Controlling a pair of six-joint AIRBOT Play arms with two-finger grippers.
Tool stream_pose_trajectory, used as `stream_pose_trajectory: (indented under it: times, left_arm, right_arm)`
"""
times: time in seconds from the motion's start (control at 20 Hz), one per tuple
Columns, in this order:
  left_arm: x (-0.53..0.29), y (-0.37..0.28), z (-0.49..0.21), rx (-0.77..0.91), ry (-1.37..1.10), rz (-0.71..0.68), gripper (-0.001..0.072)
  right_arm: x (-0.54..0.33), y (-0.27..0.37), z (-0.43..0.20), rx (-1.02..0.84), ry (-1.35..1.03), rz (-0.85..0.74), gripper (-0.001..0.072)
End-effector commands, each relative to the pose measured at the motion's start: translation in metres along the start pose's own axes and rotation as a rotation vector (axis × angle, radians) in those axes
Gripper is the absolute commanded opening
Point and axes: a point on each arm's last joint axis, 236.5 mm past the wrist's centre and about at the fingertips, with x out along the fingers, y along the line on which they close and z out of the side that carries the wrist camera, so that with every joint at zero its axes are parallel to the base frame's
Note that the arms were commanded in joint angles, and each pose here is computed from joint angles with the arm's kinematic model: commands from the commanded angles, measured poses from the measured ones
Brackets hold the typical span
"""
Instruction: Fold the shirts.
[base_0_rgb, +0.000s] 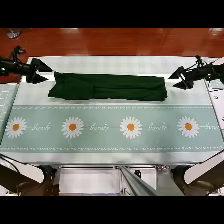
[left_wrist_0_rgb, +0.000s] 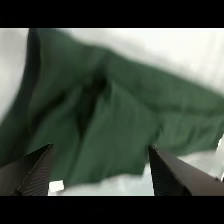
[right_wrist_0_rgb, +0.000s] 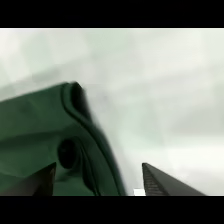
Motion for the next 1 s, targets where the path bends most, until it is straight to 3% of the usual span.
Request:
stream_pose_trajectory:
  times: [0.0, 0.25, 0.3, 0.35, 0.4, 0.45, 0.5, 0.65, 0.95]
  left_arm:
    - [-0.03, -0.027, -0.008, 0.146, -0.073, 0.085, 0.0703]
    - [-0.028, -0.129, -0.035, 0.392, -0.242, 0.063, 0.0704]
    - [-0.02, -0.142, -0.047, 0.421, -0.221, 0.051, 0.0703]
    - [-0.01, -0.153, -0.058, 0.447, -0.191, 0.039, 0.0701]
    - [0.001, -0.163, -0.067, 0.47, -0.164, 0.028, 0.0609]
    - [0.011, -0.17, -0.076, 0.492, -0.139, 0.019, 0.024]
    - [0.019, -0.177, -0.084, 0.52, -0.119, 0.011, 0.003]
    - [0.044, -0.202, -0.111, 0.598, -0.063, -0.017, 0.0021]
    - [0.145, -0.285, -0.192, 0.765, -0.028, -0.109, 0.002]
  right_arm:
    - [0.013, -0.014, -0.03, -0.006, 0.138, -0.06, 0.0616]
    - [0.055, 0.037, -0.061, -0.12, 0.237, 0.016, 0.0612]
    - [0.06, 0.05, -0.062, -0.135, 0.23, 0.04, 0.0553]
    - [0.062, 0.058, -0.061, -0.15, 0.224, 0.051, 0.0321]
    - [0.059, 0.066, -0.06, -0.159, 0.218, 0.061, 0.0036]
    - [0.05, 0.073, -0.059, -0.179, 0.21, 0.069, 0.0034]
    - [0.036, 0.075, -0.057, -0.204, 0.192, 0.054, 0.0034]
    - [-0.024, 0.058, -0.061, -0.294, 0.143, -0.101, 0.0033]
    - [-0.108, 0.071, -0.15, -0.392, -0.083, -0.121, 0.0033]
